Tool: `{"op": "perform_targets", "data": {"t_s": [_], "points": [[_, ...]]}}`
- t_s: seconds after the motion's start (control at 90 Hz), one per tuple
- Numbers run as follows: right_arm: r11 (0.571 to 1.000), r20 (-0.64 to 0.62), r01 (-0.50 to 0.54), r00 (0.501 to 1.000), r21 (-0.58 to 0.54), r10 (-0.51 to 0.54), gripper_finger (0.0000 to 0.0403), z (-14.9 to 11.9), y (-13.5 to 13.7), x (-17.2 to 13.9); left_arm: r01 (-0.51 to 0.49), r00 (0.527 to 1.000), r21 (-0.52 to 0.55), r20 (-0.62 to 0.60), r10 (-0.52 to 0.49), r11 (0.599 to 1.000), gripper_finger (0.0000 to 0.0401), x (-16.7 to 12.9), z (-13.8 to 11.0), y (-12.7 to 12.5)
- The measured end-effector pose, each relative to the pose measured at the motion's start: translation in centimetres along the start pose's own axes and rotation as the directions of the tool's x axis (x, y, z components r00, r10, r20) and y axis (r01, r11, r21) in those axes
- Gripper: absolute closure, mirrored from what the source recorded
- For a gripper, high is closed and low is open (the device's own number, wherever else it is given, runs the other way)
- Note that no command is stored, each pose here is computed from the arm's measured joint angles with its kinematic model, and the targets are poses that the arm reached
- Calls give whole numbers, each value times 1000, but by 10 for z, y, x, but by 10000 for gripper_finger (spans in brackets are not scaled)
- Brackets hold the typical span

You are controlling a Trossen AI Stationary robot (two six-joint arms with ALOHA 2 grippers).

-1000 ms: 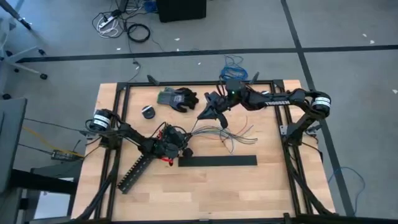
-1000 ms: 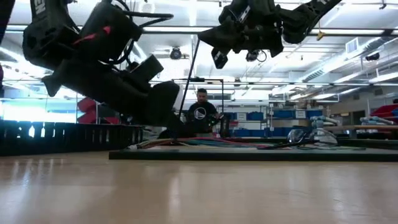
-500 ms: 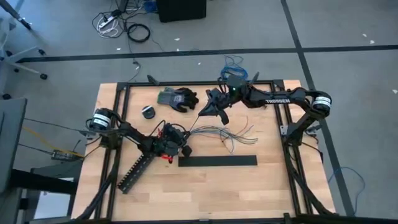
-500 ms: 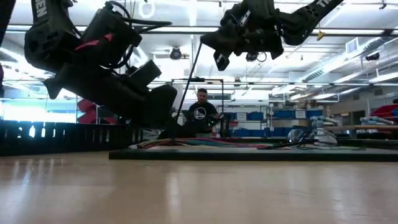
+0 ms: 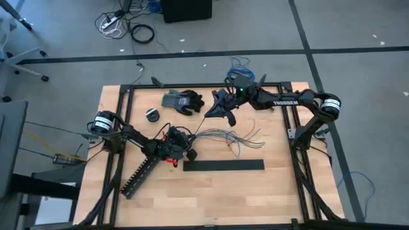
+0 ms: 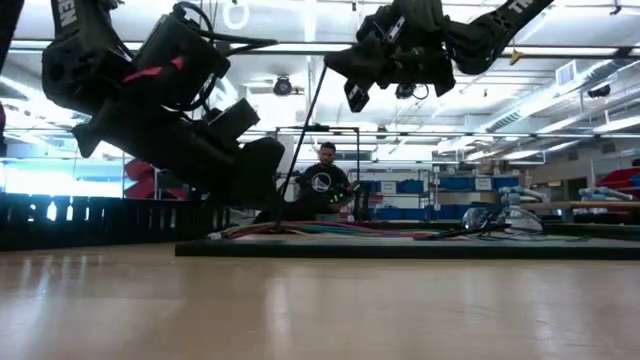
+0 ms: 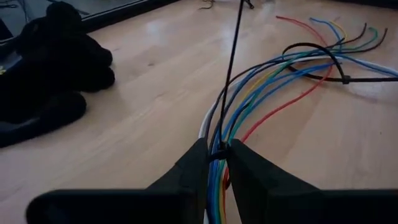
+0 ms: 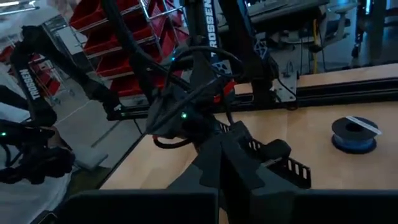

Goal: Ziptie cables
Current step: Wrap the other black zip tie on the cable wires

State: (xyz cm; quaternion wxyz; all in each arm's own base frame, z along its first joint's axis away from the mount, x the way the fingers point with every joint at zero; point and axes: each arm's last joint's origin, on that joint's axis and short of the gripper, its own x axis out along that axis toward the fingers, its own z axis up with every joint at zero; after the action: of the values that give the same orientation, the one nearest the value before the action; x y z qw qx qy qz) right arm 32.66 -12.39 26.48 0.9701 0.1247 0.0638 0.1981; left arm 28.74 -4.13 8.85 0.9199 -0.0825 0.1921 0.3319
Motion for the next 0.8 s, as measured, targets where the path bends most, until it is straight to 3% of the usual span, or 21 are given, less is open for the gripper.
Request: {"op": "perform_targets", "data": {"t_s": [0.8], "points": [[998,43,-25,999,-50,27,402,19,8,-15,14,997,-24,-78,-16,1000,349,1,-8,3]]}}
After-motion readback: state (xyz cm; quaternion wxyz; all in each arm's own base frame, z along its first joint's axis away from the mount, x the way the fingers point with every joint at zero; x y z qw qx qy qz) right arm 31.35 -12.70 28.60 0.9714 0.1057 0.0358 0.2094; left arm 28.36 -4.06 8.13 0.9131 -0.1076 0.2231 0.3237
